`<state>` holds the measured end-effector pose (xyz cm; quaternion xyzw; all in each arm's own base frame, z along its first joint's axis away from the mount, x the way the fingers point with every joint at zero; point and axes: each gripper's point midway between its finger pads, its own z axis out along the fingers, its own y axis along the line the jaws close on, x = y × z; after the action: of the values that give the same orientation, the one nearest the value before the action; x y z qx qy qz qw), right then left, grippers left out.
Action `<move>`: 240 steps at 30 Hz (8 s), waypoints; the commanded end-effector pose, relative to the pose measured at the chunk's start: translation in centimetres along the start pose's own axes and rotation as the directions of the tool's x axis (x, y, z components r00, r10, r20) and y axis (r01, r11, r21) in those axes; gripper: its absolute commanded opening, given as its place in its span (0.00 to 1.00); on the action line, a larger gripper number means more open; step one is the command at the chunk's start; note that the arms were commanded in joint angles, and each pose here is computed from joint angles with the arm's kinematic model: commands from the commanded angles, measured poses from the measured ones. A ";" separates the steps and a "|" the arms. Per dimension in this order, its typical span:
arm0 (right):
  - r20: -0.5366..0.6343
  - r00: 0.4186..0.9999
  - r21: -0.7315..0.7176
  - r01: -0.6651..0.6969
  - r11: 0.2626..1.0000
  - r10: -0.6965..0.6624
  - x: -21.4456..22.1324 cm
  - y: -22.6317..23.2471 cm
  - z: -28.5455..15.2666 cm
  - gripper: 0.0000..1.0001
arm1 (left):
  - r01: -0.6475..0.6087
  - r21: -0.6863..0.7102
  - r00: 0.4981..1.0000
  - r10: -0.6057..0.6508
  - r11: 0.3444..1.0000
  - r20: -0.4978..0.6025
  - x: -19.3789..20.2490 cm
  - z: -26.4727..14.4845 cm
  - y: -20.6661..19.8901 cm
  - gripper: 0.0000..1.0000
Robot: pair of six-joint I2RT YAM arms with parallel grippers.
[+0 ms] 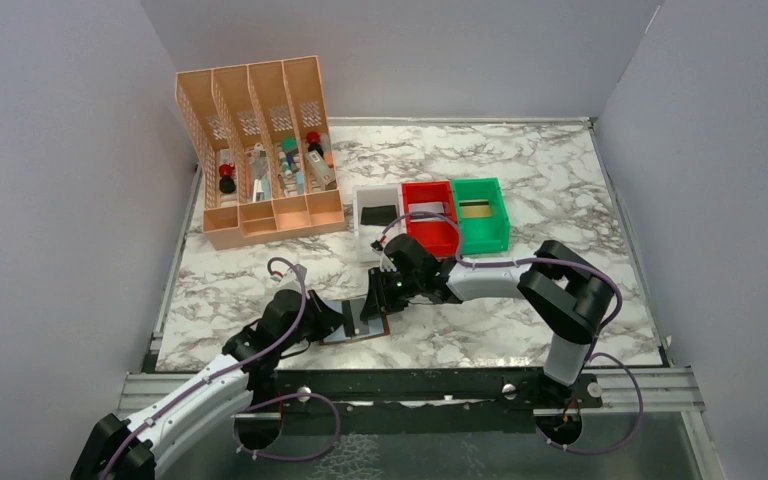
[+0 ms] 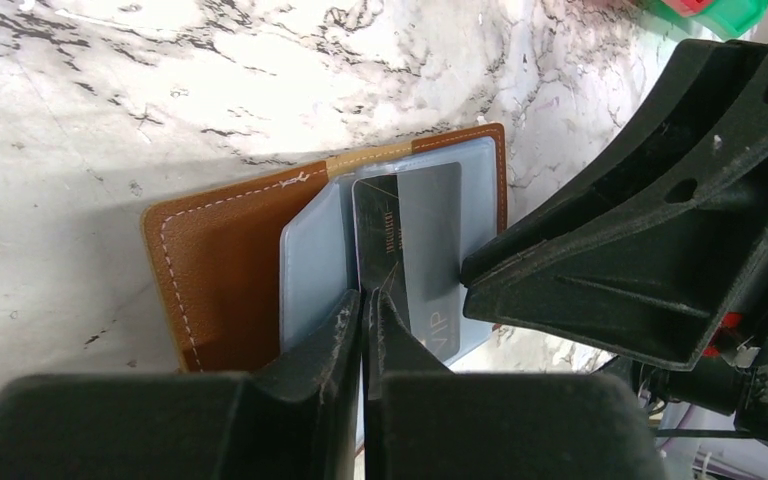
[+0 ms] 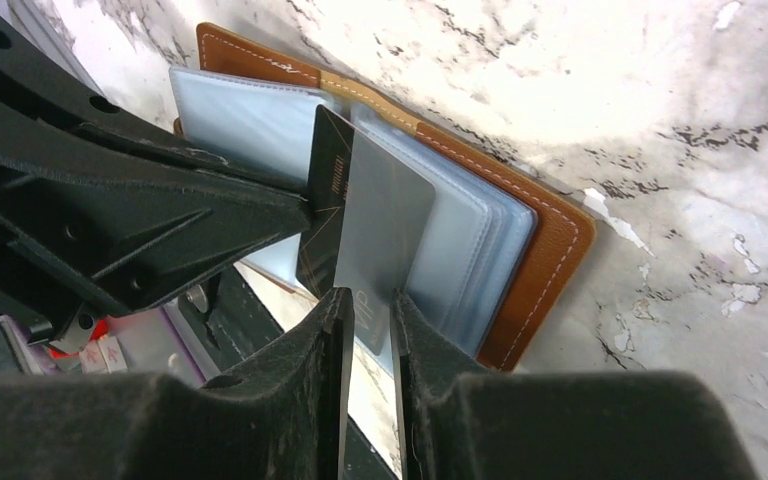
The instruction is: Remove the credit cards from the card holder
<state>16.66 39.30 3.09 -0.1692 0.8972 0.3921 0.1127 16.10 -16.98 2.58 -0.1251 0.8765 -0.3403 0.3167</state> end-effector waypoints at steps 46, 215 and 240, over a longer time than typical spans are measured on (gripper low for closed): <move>0.029 0.988 0.340 -0.154 0.928 0.154 3.6 -8.2 -0.4 0.17 | -0.047 -0.073 0.998 0.044 0.996 -0.045 -0.3 0.2 0.2 0.00; -0.187 0.373 0.729 0.673 0.126 -0.909 -25.6 -7.7 -4.5 0.01 | -0.262 -0.221 0.928 0.308 0.939 0.210 -15.3 -3.6 -6.3 0.99; -0.265 0.446 0.634 0.749 0.195 -0.855 -22.5 -10.2 -1.8 0.10 | -0.335 -0.256 0.878 0.399 0.907 0.265 -16.9 -5.2 -6.6 0.99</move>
<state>42.78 36.34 6.08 -0.5161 0.7260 -0.0947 0.4445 25.47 -12.12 17.50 -0.0393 0.8562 -0.1687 0.4867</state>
